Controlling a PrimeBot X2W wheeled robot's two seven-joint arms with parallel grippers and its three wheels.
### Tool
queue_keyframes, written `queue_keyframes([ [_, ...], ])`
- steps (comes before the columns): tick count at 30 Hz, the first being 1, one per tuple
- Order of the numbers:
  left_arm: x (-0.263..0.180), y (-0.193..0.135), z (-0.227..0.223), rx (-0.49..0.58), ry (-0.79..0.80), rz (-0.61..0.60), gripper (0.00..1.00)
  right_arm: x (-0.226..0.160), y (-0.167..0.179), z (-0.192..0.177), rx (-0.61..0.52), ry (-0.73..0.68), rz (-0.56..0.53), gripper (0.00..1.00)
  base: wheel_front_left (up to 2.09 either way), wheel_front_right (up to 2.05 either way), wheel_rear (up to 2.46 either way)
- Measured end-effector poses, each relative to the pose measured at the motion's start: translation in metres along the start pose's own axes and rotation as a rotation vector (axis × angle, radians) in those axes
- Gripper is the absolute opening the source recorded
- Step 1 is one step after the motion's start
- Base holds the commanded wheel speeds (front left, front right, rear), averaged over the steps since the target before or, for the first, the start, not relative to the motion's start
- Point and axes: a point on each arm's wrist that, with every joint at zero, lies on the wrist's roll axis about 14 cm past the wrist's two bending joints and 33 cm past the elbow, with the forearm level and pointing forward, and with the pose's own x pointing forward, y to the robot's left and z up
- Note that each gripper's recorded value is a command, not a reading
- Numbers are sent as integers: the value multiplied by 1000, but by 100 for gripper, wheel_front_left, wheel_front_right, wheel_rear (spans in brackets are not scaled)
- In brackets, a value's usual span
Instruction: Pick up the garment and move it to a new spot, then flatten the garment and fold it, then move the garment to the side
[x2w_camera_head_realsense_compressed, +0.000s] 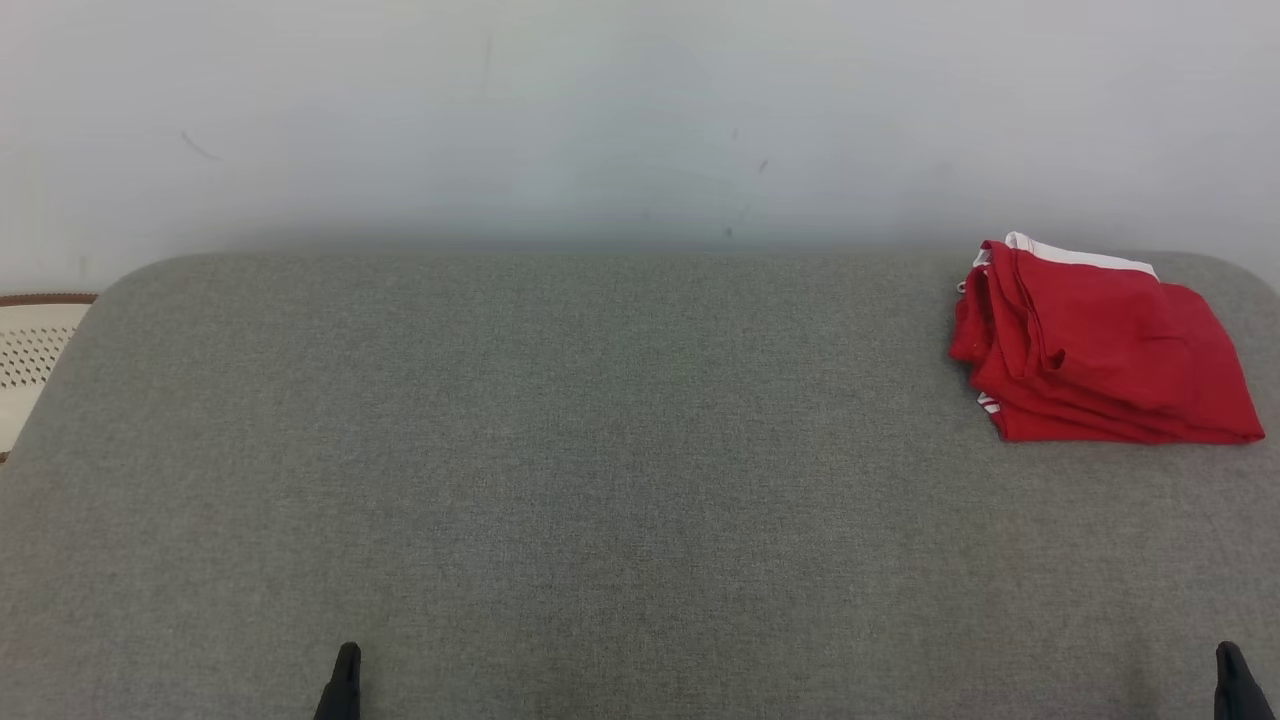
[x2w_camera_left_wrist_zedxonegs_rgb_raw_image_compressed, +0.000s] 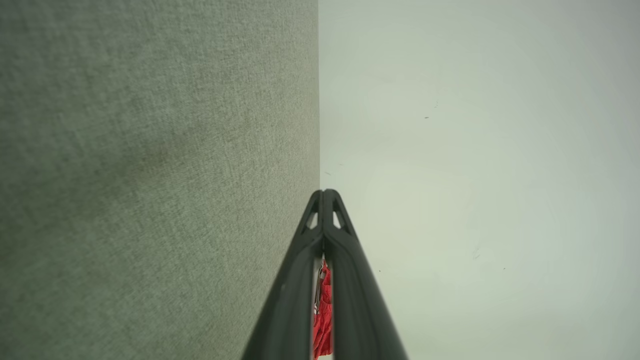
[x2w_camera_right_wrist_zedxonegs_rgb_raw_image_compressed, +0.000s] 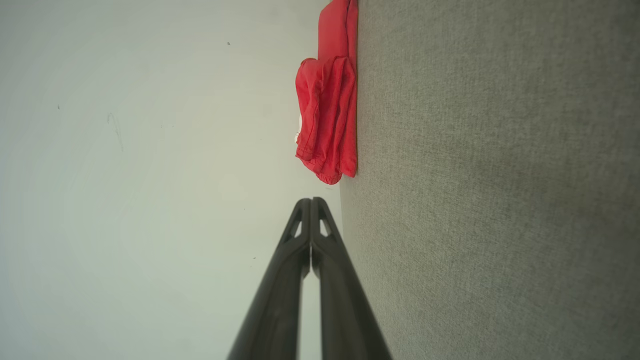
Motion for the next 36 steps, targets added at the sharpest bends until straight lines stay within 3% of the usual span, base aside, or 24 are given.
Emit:
queue_keyframes([
  [36, 0, 0, 0, 0, 0, 0, 0, 0, 0, 0, 1, 0, 0, 0, 0, 0, 0],
])
